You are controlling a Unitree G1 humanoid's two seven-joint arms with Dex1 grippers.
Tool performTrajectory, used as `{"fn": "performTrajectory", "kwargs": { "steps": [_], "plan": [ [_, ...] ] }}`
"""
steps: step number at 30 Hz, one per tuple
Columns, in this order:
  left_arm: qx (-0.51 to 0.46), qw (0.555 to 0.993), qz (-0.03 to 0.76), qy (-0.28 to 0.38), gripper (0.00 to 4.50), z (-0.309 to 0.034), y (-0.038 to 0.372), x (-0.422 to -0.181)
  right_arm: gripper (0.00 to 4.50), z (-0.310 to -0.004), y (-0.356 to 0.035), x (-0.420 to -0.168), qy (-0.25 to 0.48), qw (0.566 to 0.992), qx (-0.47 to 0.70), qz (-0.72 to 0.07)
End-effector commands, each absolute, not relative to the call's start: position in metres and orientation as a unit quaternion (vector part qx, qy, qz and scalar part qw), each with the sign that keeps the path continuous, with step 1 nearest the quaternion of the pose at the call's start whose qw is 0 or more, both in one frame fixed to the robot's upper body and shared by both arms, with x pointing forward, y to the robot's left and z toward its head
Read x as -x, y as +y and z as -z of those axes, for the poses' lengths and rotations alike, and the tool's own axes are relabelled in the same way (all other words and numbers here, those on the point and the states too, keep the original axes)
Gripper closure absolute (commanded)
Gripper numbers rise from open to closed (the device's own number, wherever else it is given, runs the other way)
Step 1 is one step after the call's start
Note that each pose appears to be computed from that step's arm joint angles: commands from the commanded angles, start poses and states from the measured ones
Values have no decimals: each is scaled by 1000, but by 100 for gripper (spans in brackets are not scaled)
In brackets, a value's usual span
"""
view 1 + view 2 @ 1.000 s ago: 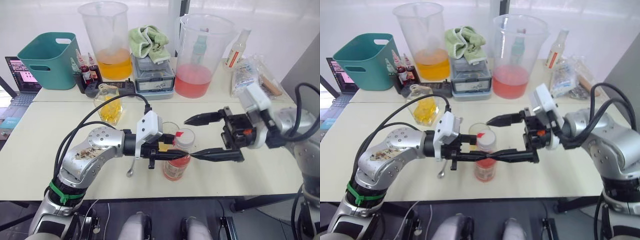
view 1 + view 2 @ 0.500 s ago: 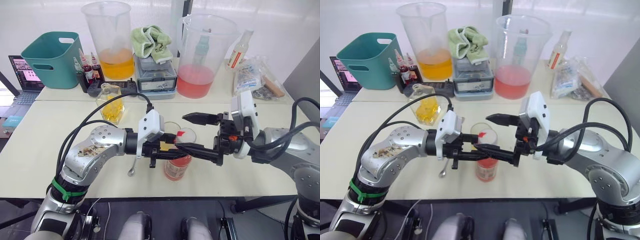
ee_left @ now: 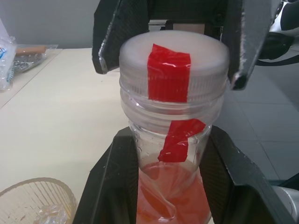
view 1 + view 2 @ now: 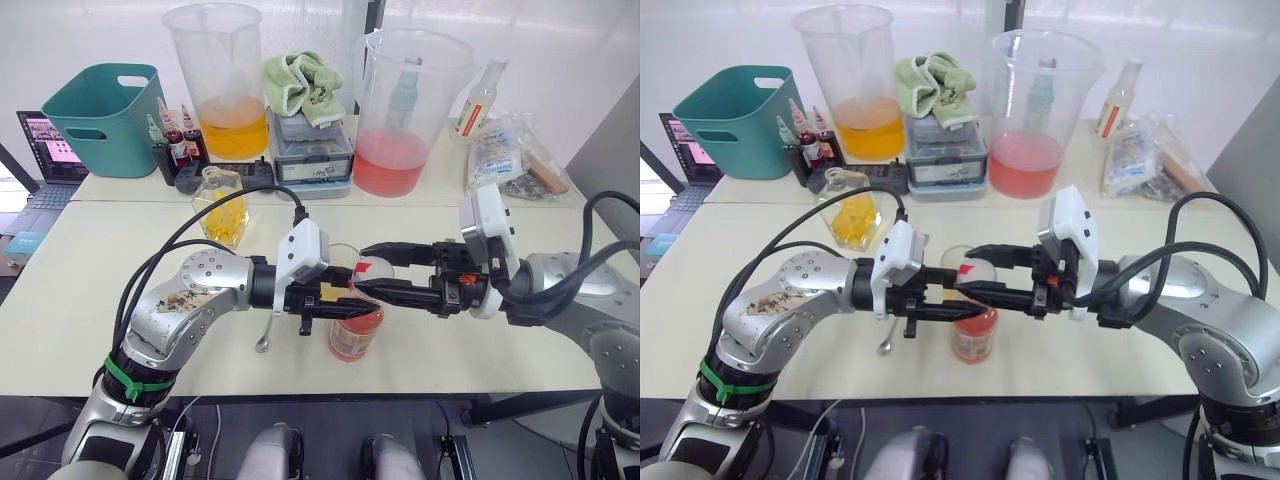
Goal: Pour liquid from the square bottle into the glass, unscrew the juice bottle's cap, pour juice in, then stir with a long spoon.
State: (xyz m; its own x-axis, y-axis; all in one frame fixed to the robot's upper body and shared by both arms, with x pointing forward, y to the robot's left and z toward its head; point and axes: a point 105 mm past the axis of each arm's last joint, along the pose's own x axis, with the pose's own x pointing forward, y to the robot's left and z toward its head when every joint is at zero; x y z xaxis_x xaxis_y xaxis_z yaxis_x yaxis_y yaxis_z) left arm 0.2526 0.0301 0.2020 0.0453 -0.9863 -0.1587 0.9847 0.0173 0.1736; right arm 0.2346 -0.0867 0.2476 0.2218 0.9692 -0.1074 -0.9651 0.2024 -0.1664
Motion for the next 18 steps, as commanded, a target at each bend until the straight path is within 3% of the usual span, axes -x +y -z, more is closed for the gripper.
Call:
{"fn": "performTrajectory", "kwargs": {
  "steps": [1,10,18],
  "plan": [
    [-113,697,708,26,309,-189,27,-246,283,-251,-93,-237,-16,751,132,-647],
    [-116,693,711,28,309,-189,26,-244,283,-258,-88,-248,-30,672,171,-720],
    [-114,690,714,28,309,-190,25,-243,283,-268,-86,-244,-32,646,169,-744]
  ]
}}
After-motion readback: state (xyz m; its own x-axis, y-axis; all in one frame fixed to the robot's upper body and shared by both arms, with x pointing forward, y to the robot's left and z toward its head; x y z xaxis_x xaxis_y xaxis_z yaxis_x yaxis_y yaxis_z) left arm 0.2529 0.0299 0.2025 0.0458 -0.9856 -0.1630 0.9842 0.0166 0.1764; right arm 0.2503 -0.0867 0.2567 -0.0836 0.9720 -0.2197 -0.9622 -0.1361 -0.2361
